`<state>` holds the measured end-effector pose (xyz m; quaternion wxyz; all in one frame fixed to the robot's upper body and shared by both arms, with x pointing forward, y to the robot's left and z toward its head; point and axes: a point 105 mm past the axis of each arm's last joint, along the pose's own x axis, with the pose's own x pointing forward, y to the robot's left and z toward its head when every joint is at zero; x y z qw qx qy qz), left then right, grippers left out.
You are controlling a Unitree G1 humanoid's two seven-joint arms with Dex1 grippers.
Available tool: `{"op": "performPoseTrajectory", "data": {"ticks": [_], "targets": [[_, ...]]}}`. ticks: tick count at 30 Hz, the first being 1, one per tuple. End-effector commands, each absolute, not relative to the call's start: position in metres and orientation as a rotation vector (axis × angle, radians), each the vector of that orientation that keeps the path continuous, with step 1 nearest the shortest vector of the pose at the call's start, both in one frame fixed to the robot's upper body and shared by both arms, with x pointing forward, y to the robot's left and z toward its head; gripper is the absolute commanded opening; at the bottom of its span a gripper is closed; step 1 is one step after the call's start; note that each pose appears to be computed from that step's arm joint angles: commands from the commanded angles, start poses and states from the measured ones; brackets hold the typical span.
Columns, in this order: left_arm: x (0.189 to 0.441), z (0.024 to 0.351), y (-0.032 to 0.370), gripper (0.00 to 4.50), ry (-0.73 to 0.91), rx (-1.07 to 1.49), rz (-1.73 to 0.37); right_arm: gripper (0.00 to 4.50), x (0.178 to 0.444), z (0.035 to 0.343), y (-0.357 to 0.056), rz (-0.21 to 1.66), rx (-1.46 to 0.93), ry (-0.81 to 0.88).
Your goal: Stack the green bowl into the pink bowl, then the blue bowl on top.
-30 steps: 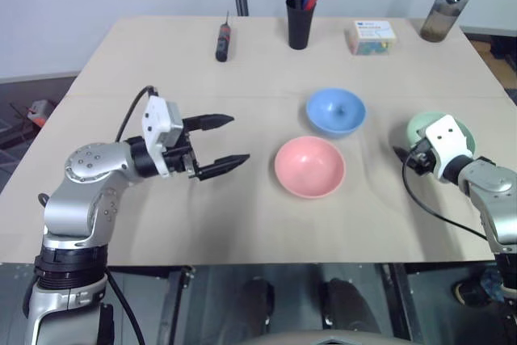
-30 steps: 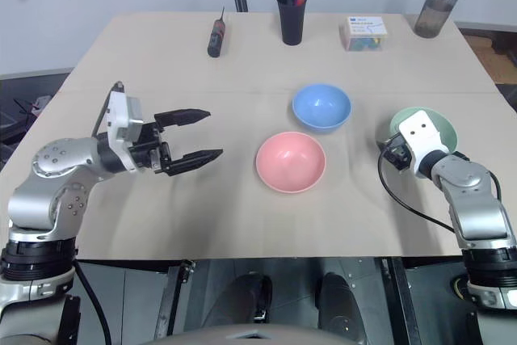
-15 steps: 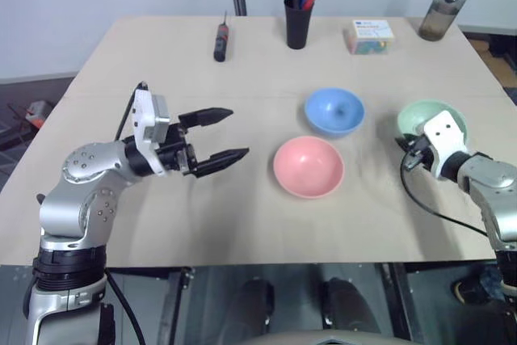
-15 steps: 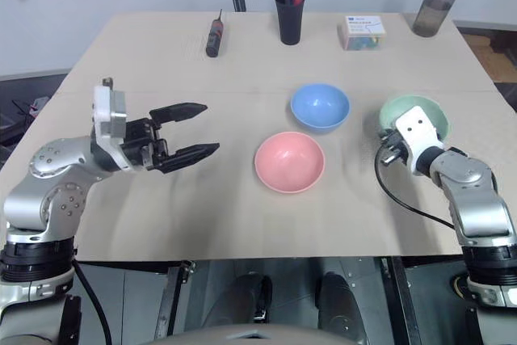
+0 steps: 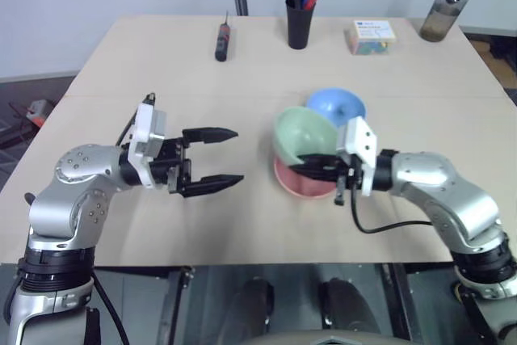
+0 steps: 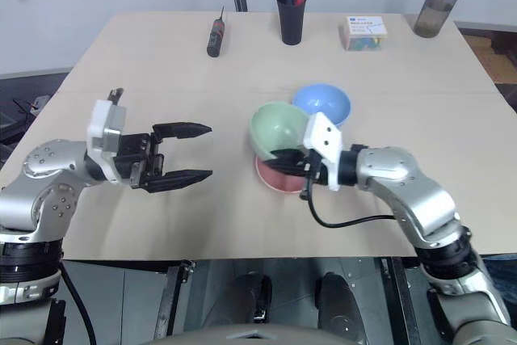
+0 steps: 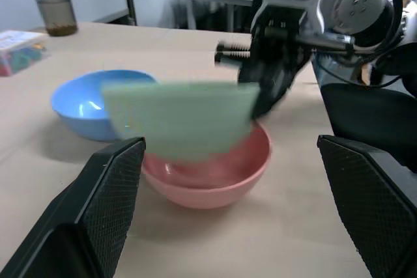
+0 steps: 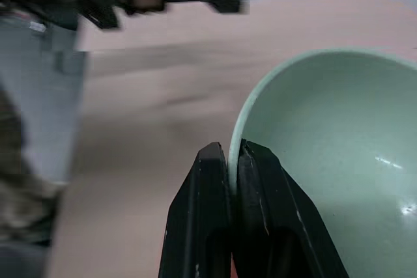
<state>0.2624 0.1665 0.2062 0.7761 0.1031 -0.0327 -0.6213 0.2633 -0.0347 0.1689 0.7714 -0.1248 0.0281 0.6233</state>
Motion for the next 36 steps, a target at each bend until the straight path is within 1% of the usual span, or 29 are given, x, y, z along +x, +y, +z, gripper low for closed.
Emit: {"op": "performPoseTrajectory", "data": {"ticks": [1,2,3,6,7,9,12,14,17,20,23,28,29,30,34,35,36], "targets": [[0.259,0.213,0.168,4.50,-0.086,0.269,-1.343,1.48,0.263,0.175,-0.038,1.361,-0.316,0.037],[0.259,0.213,0.168,4.50,-0.084,0.271,-1.339,1.91,0.264,0.178,-0.039,1.361,-0.314,0.033],[0.258,0.212,0.169,4.50,-0.082,0.273,-1.332,2.17,0.270,0.186,-0.043,1.307,-0.332,-0.012],[0.256,0.210,0.169,4.50,-0.078,0.276,-1.325,3.39,0.276,0.216,-0.053,1.202,-0.332,-0.163],[0.256,0.210,0.169,4.50,-0.077,0.275,-1.324,3.54,0.275,0.223,-0.056,1.192,-0.320,-0.189],[0.255,0.210,0.168,4.50,-0.079,0.275,-1.321,3.54,0.282,0.233,-0.070,1.133,-0.398,-0.222],[0.256,0.210,0.168,4.50,-0.082,0.276,-1.315,3.54,0.306,0.232,-0.097,1.036,-0.569,-0.196],[0.256,0.210,0.167,4.50,-0.083,0.277,-1.313,3.54,0.329,0.226,-0.113,0.954,-0.703,-0.181],[0.255,0.211,0.167,4.50,-0.086,0.281,-1.308,3.54,0.357,0.202,-0.128,0.915,-0.929,-0.138],[0.255,0.212,0.168,4.50,-0.086,0.287,-1.300,3.54,0.374,0.185,-0.127,0.944,-0.982,-0.126],[0.253,0.212,0.171,4.50,-0.081,0.296,-1.284,3.54,0.384,0.173,-0.119,0.987,-1.002,-0.130],[0.247,0.212,0.174,4.50,-0.076,0.301,-1.252,3.54,0.397,0.162,-0.109,1.010,-1.003,-0.128],[0.246,0.212,0.175,4.50,-0.075,0.302,-1.245,2.99,0.398,0.163,-0.108,1.012,-0.990,-0.128],[0.245,0.212,0.175,4.50,-0.074,0.304,-1.239,2.80,0.399,0.163,-0.107,1.019,-0.986,-0.130],[0.243,0.213,0.176,4.50,-0.074,0.303,-1.224,1.03,0.400,0.162,-0.107,1.041,-0.985,-0.125],[0.243,0.213,0.176,4.50,-0.074,0.303,-1.223,0.73,0.399,0.161,-0.107,1.048,-0.986,-0.122],[0.243,0.212,0.176,4.50,-0.075,0.303,-1.221,0.17,0.399,0.161,-0.107,1.051,-0.981,-0.122]]}}
